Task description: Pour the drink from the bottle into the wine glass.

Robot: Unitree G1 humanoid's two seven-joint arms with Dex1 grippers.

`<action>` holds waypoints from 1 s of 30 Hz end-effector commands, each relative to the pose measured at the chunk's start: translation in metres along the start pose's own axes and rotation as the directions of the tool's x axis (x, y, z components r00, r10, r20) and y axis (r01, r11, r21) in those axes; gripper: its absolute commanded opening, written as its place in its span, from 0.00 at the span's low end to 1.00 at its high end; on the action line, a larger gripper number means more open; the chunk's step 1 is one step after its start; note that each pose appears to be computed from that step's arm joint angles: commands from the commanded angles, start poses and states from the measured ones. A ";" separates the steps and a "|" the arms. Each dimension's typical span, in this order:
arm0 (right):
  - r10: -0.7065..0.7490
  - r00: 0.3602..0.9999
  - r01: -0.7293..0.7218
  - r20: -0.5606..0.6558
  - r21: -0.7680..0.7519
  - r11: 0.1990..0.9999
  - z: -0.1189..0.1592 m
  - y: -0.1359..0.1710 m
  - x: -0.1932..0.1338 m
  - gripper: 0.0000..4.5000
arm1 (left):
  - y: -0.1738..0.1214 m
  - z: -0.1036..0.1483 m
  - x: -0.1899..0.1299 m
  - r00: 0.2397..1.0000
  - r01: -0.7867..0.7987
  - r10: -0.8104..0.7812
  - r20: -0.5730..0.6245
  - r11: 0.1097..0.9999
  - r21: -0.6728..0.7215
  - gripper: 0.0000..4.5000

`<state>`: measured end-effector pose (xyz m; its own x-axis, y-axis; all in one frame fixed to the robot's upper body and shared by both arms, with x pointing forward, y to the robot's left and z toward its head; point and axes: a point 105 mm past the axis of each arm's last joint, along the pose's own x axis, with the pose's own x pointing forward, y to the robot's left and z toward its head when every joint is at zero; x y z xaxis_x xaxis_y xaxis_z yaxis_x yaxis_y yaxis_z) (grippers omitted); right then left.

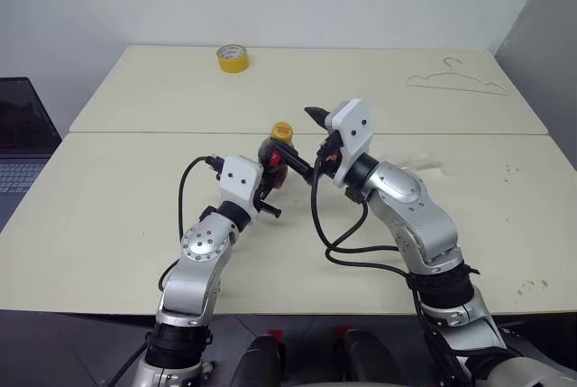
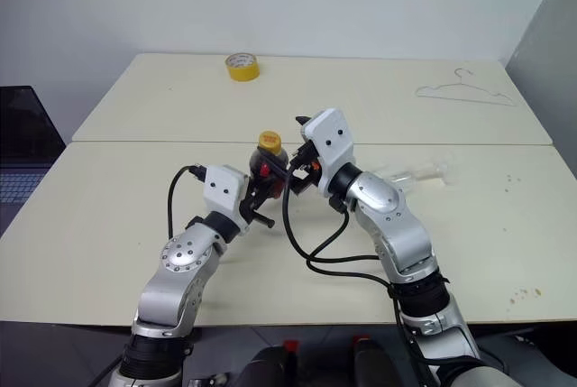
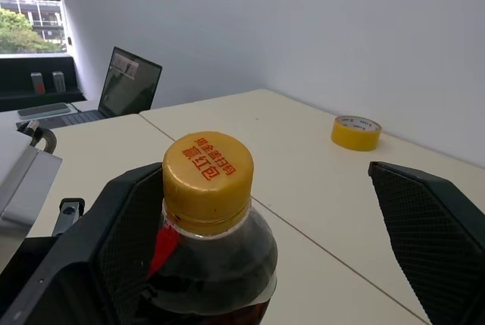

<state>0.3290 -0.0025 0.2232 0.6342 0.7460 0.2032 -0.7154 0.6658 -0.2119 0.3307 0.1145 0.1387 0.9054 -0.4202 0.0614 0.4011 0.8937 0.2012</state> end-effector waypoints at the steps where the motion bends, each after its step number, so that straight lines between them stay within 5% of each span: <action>1: -0.042 0.997 0.042 0.058 -0.011 0.999 0.016 -0.010 -0.007 1.00 | 0.000 0.020 -0.001 0.997 -0.002 0.001 0.078 1.000 0.018 0.09; 16: -0.110 0.994 0.110 0.009 0.003 0.994 0.007 -0.027 -0.031 1.00 | 0.003 0.020 -0.001 0.997 -0.009 0.008 0.076 1.000 0.017 0.09; 30: 0.103 0.993 -0.102 0.066 -0.019 0.995 0.029 0.013 -0.023 1.00 | 0.001 0.020 -0.001 0.997 -0.004 0.003 0.076 1.000 0.016 0.09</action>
<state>0.3071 -0.0174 0.2265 0.5833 0.7892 0.1922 -0.7605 0.6137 -0.2120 0.3306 0.1139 0.1379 0.9053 -0.4210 0.0574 0.4024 0.8929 0.2021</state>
